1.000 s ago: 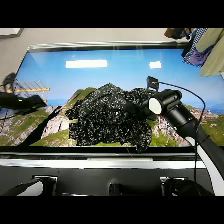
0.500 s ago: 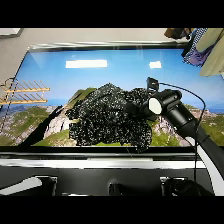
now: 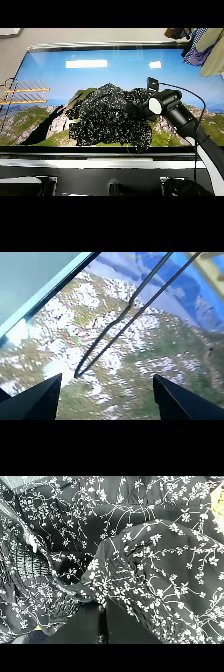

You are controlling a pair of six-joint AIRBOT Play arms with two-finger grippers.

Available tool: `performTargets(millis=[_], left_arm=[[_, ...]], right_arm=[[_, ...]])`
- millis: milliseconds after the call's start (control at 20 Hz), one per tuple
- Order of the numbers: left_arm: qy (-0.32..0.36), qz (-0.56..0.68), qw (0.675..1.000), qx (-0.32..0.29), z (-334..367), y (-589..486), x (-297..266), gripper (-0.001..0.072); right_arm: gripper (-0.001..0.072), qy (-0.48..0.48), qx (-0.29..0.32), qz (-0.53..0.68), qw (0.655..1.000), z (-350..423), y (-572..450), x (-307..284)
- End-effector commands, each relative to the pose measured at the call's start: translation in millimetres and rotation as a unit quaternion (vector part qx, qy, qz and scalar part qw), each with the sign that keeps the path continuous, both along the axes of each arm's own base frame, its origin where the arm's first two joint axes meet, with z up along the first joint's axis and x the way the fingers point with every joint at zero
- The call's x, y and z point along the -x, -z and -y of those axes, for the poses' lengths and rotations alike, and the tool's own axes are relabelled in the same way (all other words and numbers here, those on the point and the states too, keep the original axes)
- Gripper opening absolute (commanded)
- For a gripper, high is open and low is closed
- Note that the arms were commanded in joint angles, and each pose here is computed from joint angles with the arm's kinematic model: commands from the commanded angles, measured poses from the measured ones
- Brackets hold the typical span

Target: Fold the clothes and pants, and hang the long-sleeved shirts on hangers.

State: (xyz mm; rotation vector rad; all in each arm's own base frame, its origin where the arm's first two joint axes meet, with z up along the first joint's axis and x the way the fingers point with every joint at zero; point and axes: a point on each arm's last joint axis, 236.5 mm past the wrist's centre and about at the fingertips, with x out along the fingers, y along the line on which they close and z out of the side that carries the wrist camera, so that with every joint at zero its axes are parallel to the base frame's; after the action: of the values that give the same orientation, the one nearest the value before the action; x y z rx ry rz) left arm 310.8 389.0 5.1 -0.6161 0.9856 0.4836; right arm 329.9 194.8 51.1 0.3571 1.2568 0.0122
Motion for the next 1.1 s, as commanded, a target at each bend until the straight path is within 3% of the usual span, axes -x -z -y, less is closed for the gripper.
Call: performTargets(millis=[0,150,300,400,1050], left_arm=[[0.133,-0.053,0.989,-0.047,-1.0,35.6,0.5,0.0638],[0.216,-0.081,0.97,-0.077,4.3,53.1,-5.1,0.0639],[0.232,-0.092,0.965,-0.074,10.2,67.2,-11.9,0.0637],[0.25,-0.123,0.957,-0.078,10.8,78.6,-6.7,0.0587],[0.282,-0.154,0.945,-0.053,28.4,113.4,-11.9,0.0586]], right_arm=[[0.0019,-0.001,0.005,0.002,1.0,1.9,0.4,-0.9],[0.002,-0.001,0.008,0.003,1.0,3.0,0.4,-1.4],[0.002,-0.001,0.008,0.003,1.0,3.2,0.5,-1.3],[0.002,-0.001,0.012,0.0,1.0,4.8,1.3,0.2],[0.002,-0.001,0.03,0.004,1.0,12.9,2.2,-1.6]])
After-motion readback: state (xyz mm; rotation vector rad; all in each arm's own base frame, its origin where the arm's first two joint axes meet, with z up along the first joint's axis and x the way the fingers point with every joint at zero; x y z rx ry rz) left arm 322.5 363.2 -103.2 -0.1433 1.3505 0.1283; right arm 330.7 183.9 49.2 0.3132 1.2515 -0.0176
